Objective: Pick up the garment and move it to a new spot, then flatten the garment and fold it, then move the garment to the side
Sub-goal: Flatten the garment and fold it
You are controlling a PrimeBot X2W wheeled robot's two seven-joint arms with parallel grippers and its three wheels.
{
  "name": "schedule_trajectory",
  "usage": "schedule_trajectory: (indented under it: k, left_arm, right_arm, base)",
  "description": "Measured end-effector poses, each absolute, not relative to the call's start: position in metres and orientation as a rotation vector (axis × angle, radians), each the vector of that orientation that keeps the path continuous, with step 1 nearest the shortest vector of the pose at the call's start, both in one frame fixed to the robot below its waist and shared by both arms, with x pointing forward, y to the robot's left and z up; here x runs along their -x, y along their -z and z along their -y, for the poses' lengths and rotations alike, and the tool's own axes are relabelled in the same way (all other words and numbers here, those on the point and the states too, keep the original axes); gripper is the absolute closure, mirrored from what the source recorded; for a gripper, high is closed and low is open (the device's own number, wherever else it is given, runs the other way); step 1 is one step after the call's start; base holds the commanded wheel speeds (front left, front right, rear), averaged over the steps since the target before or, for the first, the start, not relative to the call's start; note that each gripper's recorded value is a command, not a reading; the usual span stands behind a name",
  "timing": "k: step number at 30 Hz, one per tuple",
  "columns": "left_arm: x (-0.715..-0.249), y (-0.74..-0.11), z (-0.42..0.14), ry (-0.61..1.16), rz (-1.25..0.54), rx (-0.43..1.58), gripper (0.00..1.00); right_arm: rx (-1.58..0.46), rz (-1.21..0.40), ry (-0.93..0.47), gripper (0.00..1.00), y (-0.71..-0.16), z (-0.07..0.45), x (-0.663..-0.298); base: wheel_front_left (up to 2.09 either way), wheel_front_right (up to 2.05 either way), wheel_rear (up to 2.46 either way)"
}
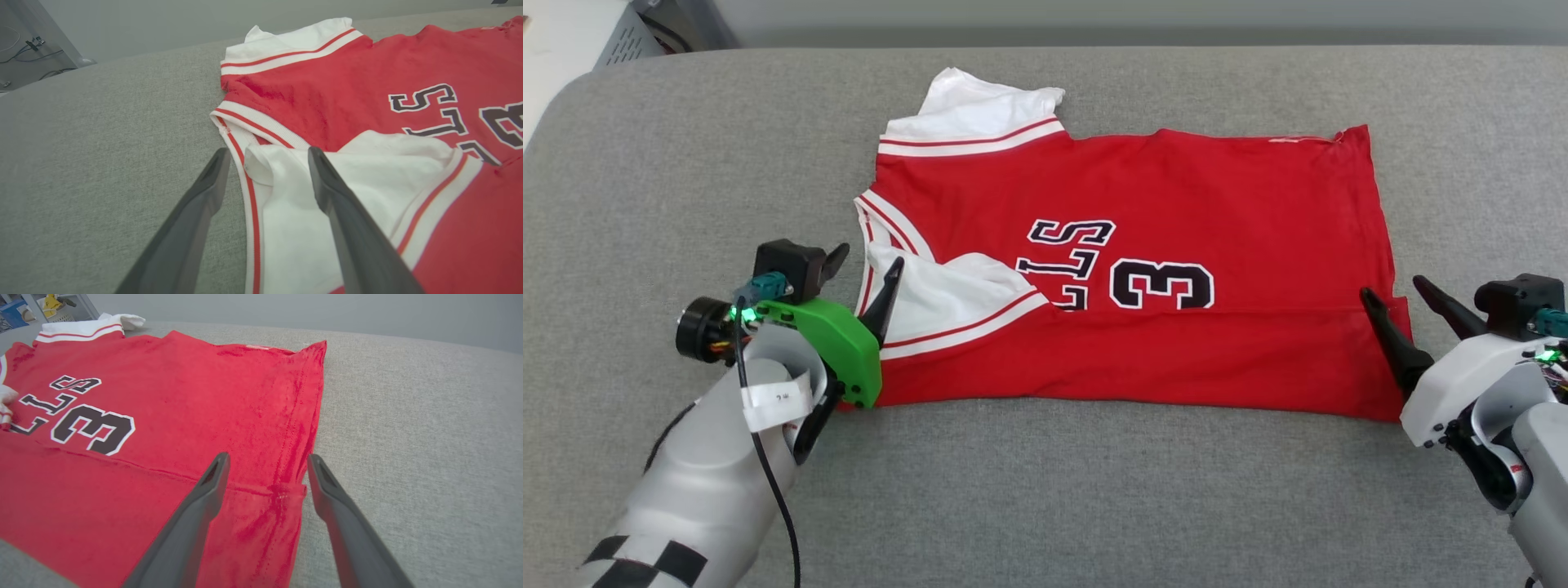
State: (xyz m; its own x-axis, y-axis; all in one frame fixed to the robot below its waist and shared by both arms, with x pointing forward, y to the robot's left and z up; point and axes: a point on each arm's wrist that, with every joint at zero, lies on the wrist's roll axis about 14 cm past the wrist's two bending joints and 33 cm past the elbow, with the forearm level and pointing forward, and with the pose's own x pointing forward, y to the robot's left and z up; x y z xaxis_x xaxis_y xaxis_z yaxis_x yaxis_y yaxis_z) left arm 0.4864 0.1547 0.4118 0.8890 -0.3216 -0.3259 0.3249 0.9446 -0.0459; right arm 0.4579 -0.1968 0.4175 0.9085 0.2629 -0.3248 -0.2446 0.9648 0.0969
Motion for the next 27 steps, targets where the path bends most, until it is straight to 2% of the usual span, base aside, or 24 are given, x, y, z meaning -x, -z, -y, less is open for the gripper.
schedule_trajectory:
  k: [4, 12, 20, 27]
  left_arm:
    - [-0.495, -0.444, -0.163, 0.36, -0.288, -0.071, 0.0]
    - [-0.48, -0.46, -0.163, 0.422, -0.588, -0.091, 0.0]
    - [-0.44, -0.427, -0.161, 0.476, -0.966, -0.082, 0.0]
    - [-0.425, -0.399, -0.169, 0.46, -1.109, -0.097, 0.0]
  right_arm:
    - [-0.028, -0.286, -0.274, 0.0, -0.44, 0.2, -0.46]
    - [-0.011, -0.259, -0.324, 0.0, -0.461, 0.183, -0.456]
    - [-0.022, -0.295, -0.332, 0.0, -0.456, 0.174, -0.447]
    - [-0.039, -0.316, -0.312, 0.0, -0.451, 0.179, -0.446]
  base:
    - [0.0, 0.0, 0.0]
    - [0.0, 0.0, 0.0]
    - [0.0, 0.0, 0.0]
    - [0.0, 0.0, 0.0]
